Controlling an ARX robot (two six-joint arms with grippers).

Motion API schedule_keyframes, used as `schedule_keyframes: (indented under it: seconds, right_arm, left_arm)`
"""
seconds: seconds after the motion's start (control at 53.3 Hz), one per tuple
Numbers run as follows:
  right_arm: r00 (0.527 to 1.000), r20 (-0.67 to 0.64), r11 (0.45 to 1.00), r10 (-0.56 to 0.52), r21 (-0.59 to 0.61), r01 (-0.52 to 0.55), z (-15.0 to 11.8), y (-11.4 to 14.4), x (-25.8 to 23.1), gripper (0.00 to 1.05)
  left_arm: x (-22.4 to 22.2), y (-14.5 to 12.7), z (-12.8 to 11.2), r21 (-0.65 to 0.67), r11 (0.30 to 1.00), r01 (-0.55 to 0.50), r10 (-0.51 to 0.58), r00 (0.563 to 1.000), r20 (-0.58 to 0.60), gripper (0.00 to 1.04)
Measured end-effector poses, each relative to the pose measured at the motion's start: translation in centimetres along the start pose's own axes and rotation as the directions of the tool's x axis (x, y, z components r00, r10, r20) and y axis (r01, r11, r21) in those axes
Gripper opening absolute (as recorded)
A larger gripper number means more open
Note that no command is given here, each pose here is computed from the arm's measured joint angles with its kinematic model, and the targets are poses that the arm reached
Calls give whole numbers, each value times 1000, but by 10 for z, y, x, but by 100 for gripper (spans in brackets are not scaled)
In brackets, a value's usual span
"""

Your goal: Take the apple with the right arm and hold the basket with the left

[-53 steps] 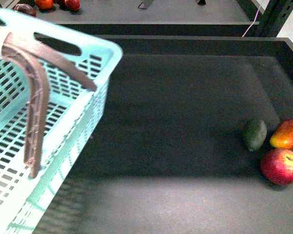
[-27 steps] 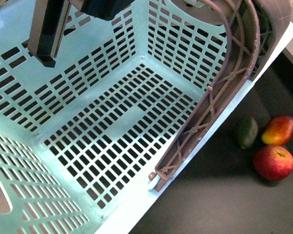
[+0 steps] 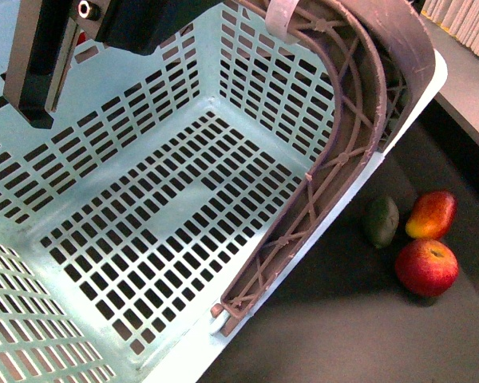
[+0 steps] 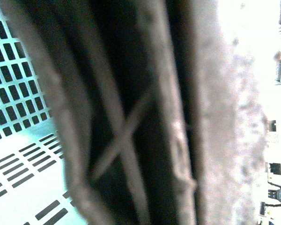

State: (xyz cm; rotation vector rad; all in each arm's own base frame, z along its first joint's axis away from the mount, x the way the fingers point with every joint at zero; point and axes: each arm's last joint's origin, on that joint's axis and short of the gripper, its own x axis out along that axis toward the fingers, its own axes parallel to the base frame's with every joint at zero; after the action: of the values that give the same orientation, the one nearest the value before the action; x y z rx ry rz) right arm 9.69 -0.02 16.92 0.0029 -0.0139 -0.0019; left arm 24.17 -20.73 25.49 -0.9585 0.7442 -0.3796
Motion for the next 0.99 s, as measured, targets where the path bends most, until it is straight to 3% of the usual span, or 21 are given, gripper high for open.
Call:
schedule_keyframes:
  seconds: [0.282,0.357,0.413,0.469,0.807,0.882,0.995]
  right_arm:
    - [1000,-4,1000,3,3,-3,0,0,0,96]
    - [979,-191,994,70,100,-51,-2,0,1,96]
    - [903,-415,970,114,245,-10,-4,-2,3,96]
    - [852,-510,953,113,299,52,-11,-6,8,96]
    - [829,-552,938,85,325,121,-27,-56,87,96]
    - [772,-633,939,57,296,173,-53,-72,123,96]
    - [643,-765,939,39,248,238,-101,-83,153,96]
  left_arm:
    - [0,0,0,2,1000,0,0,1000,1,15]
    - [0,0,0,3,1000,-1,1,1000,1,15]
    - [0,0,0,4,1000,1,-1,1000,0,15]
    - [0,-1,0,3,1000,3,-3,1000,-2,15]
    - [0,-1,0,6,1000,1,-1,1000,1,15]
    - [0,-1,0,6,1000,2,-2,1000,1,15]
    - [0,-1,0,6,1000,1,-1,1000,1,15]
